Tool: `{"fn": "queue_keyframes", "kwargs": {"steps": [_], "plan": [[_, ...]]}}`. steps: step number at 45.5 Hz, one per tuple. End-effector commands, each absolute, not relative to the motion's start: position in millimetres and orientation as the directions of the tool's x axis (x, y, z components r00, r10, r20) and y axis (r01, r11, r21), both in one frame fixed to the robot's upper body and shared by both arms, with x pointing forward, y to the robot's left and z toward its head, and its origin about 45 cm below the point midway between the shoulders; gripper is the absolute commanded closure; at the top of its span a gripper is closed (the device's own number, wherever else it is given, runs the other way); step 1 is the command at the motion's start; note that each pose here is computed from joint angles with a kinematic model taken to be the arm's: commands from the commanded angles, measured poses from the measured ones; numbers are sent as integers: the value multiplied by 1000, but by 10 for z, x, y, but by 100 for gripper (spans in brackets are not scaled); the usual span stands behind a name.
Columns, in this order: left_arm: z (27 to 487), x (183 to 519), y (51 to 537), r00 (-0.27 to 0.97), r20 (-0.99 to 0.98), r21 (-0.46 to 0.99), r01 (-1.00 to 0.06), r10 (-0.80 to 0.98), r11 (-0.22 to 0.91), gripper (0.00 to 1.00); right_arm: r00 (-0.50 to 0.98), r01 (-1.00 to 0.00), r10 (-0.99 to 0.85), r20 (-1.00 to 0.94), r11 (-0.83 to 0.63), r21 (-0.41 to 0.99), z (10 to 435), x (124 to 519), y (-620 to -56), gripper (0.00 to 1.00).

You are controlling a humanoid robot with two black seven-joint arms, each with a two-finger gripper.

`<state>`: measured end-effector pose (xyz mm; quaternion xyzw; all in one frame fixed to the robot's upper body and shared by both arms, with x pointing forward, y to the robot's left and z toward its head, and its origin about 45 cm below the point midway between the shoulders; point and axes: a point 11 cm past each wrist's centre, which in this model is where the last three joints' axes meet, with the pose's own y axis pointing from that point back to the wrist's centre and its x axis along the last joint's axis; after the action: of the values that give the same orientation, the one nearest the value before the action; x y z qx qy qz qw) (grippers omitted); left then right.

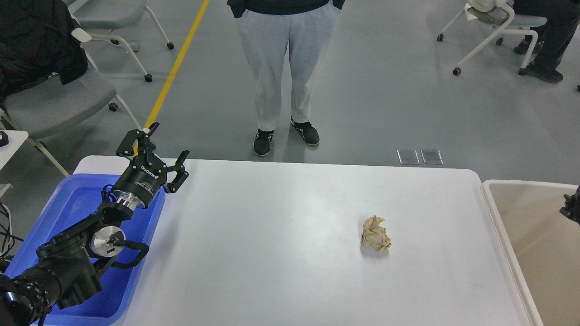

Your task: Tidy desktop

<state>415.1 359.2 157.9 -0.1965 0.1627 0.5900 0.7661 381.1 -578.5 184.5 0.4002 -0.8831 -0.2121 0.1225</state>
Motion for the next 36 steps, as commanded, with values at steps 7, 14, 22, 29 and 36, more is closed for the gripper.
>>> {"fn": "queue_keyframes", "kwargs": {"steps": [7,14,22,29,36], "plan": [[1580,4151,3592,251,-481,-111,-968,840,226,0,-386,-921,-735,-557,273,277,2842,4890,-4614,0],[1580,4151,3592,251,-481,-111,-968,840,226,0,-187,-981,-705,-684,94,171,2947,5086,-4044,0],[1580,4151,3592,251,-481,-111,-968,840,226,0,-5,-994,-664,-747,-78,76,2901,5176,-3452,0],[1580,4151,3592,251,-481,-111,-968,840,226,0,65,-981,-621,-781,-183,63,2651,5140,-3009,0],[1580,4151,3592,251,-481,-111,-968,840,226,0,57,-965,-590,-806,-241,108,2305,5036,-2665,0]]}}
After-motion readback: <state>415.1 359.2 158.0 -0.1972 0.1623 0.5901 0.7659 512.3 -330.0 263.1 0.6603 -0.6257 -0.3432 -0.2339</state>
